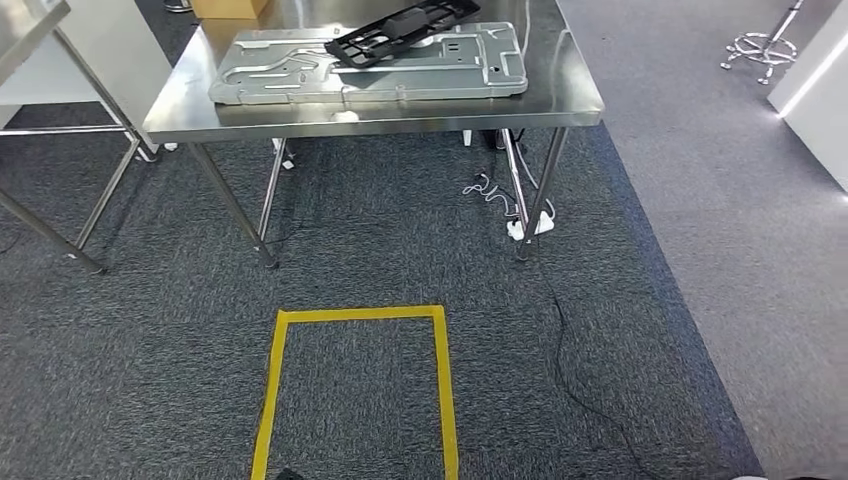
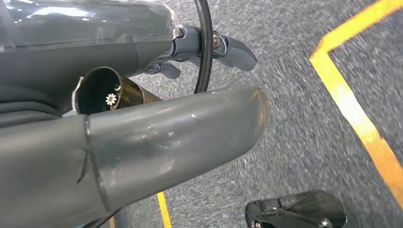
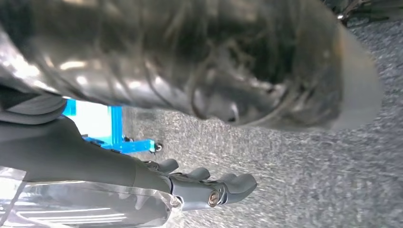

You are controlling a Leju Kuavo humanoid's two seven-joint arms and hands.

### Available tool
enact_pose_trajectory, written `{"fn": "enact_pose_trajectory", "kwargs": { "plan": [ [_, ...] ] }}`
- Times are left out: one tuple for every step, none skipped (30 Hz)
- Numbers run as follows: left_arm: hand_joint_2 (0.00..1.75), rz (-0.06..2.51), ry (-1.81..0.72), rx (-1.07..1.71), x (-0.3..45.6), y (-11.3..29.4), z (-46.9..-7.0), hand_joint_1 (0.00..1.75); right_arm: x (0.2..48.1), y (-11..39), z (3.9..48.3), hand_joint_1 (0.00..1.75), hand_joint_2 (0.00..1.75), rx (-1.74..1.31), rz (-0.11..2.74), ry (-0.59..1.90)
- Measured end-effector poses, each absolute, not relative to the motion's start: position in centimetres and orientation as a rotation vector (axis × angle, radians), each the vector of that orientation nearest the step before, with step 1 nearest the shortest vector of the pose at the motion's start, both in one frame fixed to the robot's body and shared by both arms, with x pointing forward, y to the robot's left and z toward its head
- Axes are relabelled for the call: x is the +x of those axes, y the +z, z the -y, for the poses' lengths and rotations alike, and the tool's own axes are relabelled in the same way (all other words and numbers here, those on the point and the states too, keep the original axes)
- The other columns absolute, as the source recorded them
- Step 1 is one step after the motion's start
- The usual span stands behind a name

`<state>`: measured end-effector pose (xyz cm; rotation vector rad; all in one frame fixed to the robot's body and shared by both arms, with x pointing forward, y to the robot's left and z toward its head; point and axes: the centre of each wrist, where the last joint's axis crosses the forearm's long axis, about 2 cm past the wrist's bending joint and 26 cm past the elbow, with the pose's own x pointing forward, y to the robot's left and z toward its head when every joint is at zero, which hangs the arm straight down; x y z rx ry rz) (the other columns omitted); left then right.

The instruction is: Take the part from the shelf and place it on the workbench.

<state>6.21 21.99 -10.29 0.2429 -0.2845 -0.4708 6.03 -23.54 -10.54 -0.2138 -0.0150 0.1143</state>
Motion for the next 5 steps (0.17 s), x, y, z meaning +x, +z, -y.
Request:
{"fn": "enact_pose_trajectory", "kwargs": {
  "plan": [
    [0.00,0.285,-0.465,0.244,6.20,-10.29,-22.04,0.00,5.98,-10.54,23.54,0.00,0.00,-0.216,0.014,0.117],
    [0.00,0.287,-0.457,0.246,6.22,-10.30,-22.10,0.00,5.95,-10.54,23.53,0.00,0.00,-0.218,0.014,0.121],
    [0.00,0.289,-0.444,0.249,6.24,-10.31,-22.22,0.00,5.93,-10.54,23.48,0.00,0.00,-0.218,0.013,0.124],
    [0.00,0.289,-0.431,0.253,6.24,-10.33,-22.38,0.00,5.99,-10.53,23.43,0.00,0.00,-0.219,0.012,0.126],
    [0.00,0.289,-0.424,0.255,6.24,-10.34,-22.48,0.00,6.01,-10.52,23.39,0.00,0.00,-0.219,0.012,0.127]
  ]
}}
